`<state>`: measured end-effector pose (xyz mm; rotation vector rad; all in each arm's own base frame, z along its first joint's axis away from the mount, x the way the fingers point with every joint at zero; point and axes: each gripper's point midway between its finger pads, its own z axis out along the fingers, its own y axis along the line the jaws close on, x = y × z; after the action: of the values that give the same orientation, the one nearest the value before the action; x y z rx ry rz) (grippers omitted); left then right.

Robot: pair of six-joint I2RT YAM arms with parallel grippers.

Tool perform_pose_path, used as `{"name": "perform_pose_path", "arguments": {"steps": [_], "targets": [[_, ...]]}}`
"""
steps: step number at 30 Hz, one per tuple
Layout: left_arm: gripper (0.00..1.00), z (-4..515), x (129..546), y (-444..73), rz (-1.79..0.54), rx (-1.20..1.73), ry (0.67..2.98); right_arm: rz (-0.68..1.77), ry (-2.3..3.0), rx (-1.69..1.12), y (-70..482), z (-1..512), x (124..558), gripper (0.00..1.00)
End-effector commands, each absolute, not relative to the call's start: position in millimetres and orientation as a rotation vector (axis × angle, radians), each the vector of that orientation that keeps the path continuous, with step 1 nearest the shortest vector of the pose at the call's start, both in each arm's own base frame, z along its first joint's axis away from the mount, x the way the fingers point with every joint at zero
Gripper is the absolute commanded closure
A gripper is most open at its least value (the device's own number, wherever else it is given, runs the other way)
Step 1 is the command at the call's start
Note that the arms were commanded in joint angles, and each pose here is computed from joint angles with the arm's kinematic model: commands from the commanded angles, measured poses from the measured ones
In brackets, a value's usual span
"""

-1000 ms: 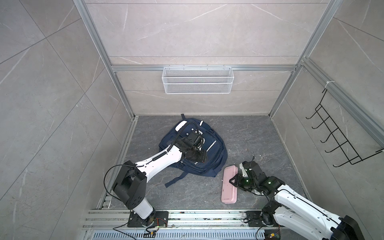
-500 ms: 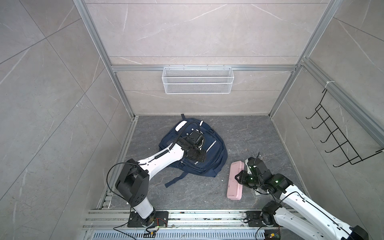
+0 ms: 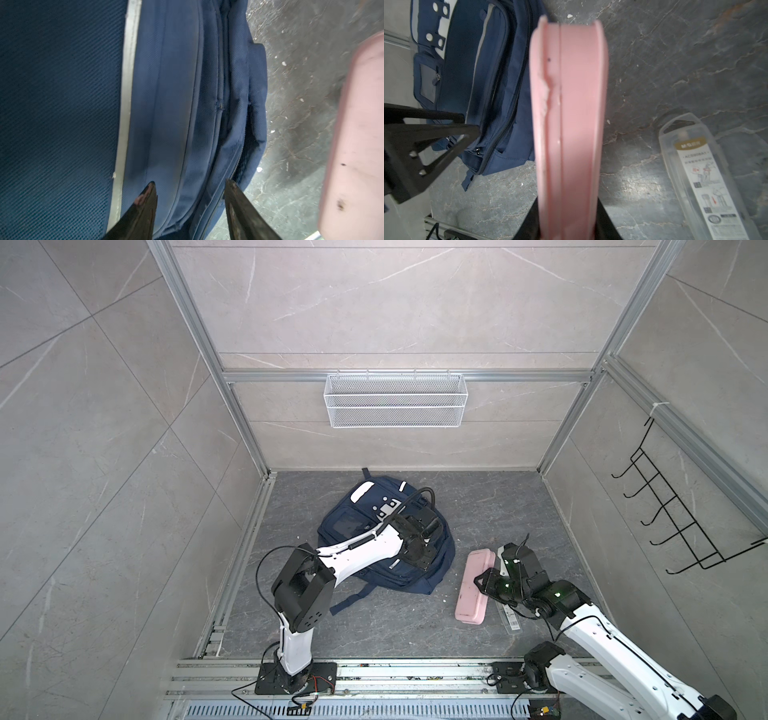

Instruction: Pack the student bag

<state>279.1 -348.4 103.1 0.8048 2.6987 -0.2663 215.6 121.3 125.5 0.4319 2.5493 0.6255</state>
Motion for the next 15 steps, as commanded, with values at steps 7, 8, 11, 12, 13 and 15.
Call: {"name": "perform_pose_path", "arguments": {"steps": [7,8,11,12,13,15], "targets": [[0.48,92,299,-330,0.159,0.896,2.642,0.769,2.476,0.423,138,140,233,1.00],[0.49,90,300,-329,0.179,0.899,2.647,0.772,2.475,0.417,139,140,233,1.00],[0.50,86,303,-326,0.230,0.910,2.644,0.768,2.477,0.411,139,141,235,1.00],[0.50,87,304,-326,0.236,0.912,2.637,0.768,2.476,0.411,139,142,235,1.00],[0.51,86,305,-326,0.245,0.917,2.635,0.769,2.474,0.413,139,142,236,1.00],[0.51,87,306,-326,0.251,0.920,2.627,0.771,2.473,0.412,139,143,235,1.00]]}}
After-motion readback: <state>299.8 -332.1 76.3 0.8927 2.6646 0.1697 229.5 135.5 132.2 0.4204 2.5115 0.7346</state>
